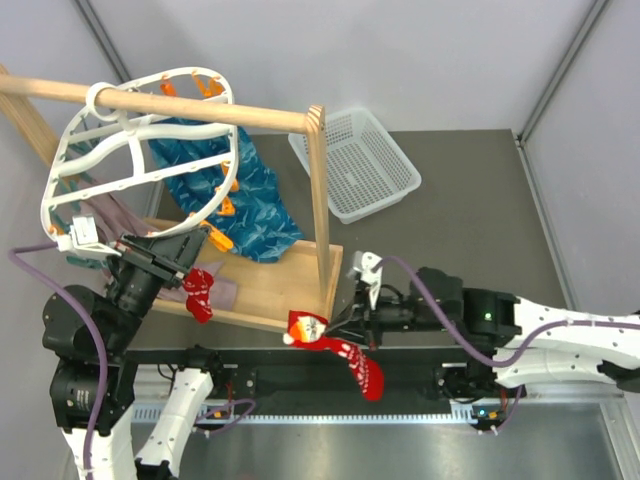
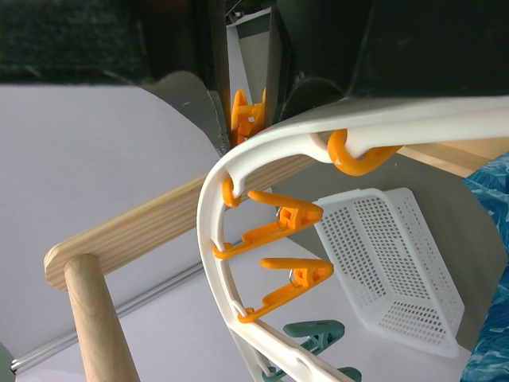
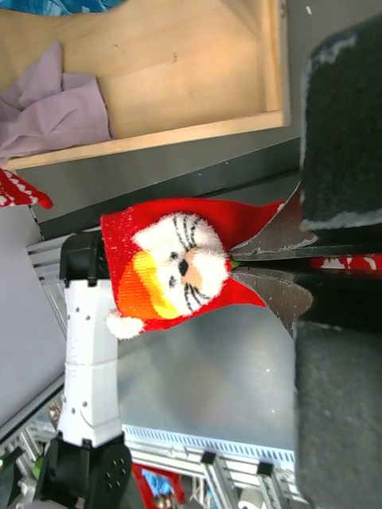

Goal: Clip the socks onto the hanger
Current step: Clamp the sock onto the hanger.

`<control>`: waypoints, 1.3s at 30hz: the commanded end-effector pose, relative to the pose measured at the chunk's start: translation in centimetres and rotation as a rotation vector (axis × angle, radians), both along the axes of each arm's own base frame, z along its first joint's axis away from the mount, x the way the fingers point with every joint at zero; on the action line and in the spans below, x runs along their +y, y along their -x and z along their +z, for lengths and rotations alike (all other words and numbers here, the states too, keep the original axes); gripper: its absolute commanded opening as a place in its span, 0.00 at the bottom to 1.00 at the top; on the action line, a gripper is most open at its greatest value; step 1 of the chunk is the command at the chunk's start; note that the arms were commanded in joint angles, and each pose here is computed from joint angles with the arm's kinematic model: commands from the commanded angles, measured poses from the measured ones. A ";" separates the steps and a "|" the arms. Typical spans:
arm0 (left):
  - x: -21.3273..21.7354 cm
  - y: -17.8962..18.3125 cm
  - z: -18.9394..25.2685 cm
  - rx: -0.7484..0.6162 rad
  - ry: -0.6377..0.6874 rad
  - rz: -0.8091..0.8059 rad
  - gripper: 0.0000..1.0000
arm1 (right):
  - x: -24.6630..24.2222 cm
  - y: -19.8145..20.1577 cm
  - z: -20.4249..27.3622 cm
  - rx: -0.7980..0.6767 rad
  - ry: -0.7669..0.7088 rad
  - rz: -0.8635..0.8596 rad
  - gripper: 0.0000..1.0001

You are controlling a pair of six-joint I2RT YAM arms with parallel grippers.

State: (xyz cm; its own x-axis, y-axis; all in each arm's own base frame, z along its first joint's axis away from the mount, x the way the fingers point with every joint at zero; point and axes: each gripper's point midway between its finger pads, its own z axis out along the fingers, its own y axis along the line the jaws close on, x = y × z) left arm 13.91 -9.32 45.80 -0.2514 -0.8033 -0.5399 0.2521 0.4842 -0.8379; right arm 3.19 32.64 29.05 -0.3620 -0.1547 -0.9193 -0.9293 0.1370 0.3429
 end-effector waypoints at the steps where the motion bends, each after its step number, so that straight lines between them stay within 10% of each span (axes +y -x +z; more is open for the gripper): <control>1: -0.7 0.2 -0.4 0.007 -0.005 -0.047 0.00 | 3.1 -1.1 5.4 -0.071 -0.132 -0.061 0.00; 39: -0.8 0.2 -0.6 0.014 0.004 -0.050 0.00 | 9.5 -5.6 13.8 -0.216 -0.227 -0.155 0.00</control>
State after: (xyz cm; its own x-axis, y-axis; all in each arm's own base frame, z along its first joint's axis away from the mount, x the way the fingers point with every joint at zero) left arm 14.05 -9.33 45.60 -0.2545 -0.8047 -0.5364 0.2470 0.4821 -0.8406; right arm 8.27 42.03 39.14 -0.1924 0.0138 -0.9812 -0.9525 0.2378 0.1902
